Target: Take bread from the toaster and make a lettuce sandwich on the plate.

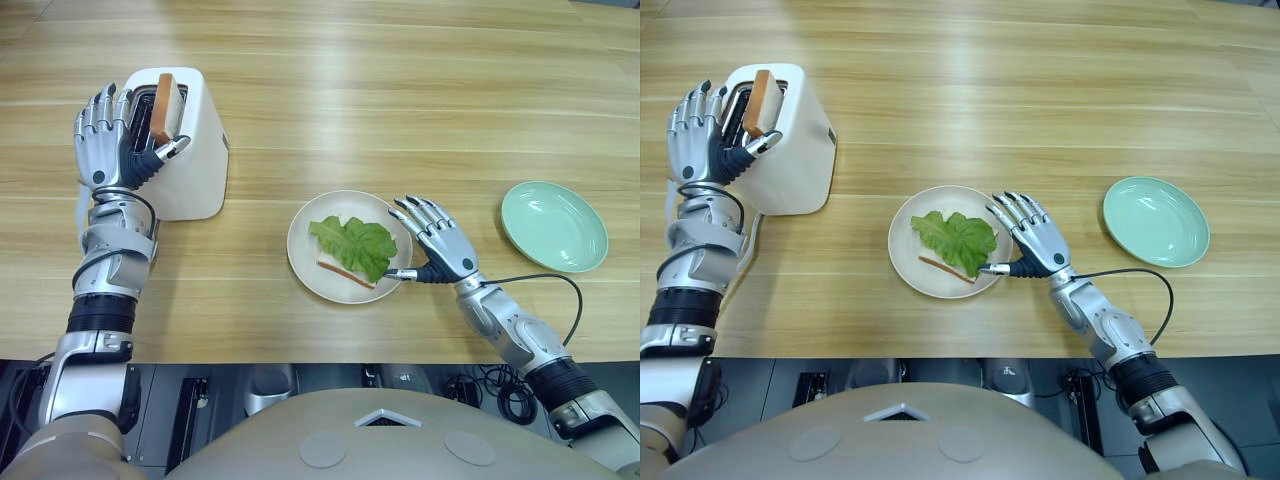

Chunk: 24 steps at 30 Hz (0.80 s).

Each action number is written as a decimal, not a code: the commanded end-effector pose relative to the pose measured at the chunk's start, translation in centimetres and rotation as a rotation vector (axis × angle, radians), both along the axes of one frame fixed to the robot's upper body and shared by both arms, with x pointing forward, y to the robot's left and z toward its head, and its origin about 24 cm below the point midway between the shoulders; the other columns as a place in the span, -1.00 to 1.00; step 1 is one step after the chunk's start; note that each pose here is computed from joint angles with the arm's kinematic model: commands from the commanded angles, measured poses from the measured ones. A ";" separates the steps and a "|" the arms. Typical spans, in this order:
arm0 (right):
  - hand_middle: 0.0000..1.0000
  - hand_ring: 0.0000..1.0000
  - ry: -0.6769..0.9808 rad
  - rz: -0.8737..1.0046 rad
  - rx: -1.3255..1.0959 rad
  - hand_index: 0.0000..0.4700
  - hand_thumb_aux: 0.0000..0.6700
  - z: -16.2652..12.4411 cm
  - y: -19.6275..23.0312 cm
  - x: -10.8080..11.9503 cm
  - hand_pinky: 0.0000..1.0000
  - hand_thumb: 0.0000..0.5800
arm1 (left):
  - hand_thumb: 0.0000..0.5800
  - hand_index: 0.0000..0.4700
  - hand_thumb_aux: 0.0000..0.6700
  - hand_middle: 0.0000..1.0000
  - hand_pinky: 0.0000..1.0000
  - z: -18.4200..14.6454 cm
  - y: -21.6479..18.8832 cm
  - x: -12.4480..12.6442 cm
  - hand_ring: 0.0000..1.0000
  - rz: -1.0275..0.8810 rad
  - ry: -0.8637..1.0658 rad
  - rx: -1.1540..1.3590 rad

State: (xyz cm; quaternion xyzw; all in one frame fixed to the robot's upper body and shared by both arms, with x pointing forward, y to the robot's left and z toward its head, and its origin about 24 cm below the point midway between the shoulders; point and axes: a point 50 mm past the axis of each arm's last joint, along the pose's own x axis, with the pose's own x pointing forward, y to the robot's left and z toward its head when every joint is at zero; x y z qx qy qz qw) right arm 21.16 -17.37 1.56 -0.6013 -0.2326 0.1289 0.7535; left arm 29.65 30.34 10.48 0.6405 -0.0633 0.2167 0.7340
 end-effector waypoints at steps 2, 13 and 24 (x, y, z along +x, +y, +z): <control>-1.00 -1.00 -0.002 0.007 0.026 -1.00 -1.00 0.1 0.3 -0.3 -1.00 -1.00 | 0.73 0.24 0.27 -1.00 -1.00 -0.4 0.6 0.0 -1.00 0.022 0.039 0.007; -1.00 -1.00 -0.035 0.013 0.073 -1.00 -1.00 0.4 0.8 -0.4 -1.00 -1.00 | 1.00 0.96 1.00 -0.80 -0.80 -1.1 -0.1 0.8 -0.80 -0.040 0.104 -0.006; -1.00 -1.00 -0.076 -0.002 0.128 -1.00 -1.00 0.4 1.2 -0.4 -1.00 -1.00 | 1.00 0.96 1.00 1.00 1.00 3.8 -0.2 0.4 1.00 -0.076 -0.347 -0.113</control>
